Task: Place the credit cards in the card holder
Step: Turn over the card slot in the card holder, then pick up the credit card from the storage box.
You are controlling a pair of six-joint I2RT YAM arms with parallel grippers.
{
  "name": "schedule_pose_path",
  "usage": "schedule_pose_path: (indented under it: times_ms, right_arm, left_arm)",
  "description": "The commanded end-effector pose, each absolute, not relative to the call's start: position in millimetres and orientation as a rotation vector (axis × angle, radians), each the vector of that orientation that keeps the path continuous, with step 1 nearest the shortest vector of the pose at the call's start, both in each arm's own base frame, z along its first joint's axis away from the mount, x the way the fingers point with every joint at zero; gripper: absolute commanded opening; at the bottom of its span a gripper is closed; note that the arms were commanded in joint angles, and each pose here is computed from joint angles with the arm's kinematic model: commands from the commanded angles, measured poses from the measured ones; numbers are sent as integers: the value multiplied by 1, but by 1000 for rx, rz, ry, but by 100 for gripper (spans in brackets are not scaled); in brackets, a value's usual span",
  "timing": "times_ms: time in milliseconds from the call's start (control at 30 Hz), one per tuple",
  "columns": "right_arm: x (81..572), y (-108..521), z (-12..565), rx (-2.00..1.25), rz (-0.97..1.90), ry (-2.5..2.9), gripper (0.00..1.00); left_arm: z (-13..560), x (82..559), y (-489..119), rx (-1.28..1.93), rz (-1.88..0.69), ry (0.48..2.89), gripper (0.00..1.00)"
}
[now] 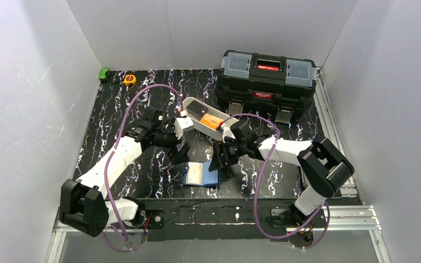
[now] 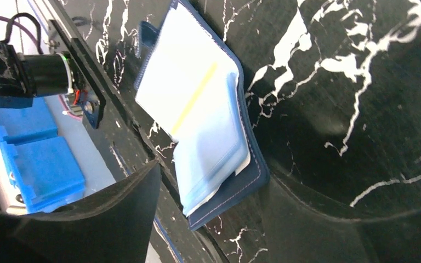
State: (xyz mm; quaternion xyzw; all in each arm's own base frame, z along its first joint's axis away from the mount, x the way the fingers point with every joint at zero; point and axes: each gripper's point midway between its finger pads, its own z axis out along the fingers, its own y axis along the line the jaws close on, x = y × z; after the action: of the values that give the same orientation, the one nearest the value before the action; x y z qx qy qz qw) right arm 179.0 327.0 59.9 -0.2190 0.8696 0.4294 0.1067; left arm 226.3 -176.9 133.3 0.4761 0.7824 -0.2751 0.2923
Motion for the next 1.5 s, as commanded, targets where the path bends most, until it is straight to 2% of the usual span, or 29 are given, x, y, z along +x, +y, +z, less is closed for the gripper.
schedule_pose_path:
  times_ms: [0,233,400,633,867,1100,1467]
  right_arm:
    - [188,317,74,-646,1174,2496,74]
    - [194,294,96,-638,1012,2486,79]
    - [204,292,142,-640,1002,2385,79]
    - [267,283,193,-419,982,2250,76]
    - [309,288,177,-290,921,2283,75]
    - [339,294,148,-144,913,2304,76]
    - [372,294,120,48,916,2243,76]
  left_arm:
    - [138,229,-185,1255,-752,2068,99]
    - [151,256,-187,1114,-727,2129,99]
    - [169,284,-194,1037,-737,2126,99]
    - [196,357,-219,1029,-710,2056,99]
    - [205,412,-237,1095,-664,1979,99]
    - [167,454,-245,1197,-572,1976,99]
    - [123,442,-260,1454,-499,1823,99]
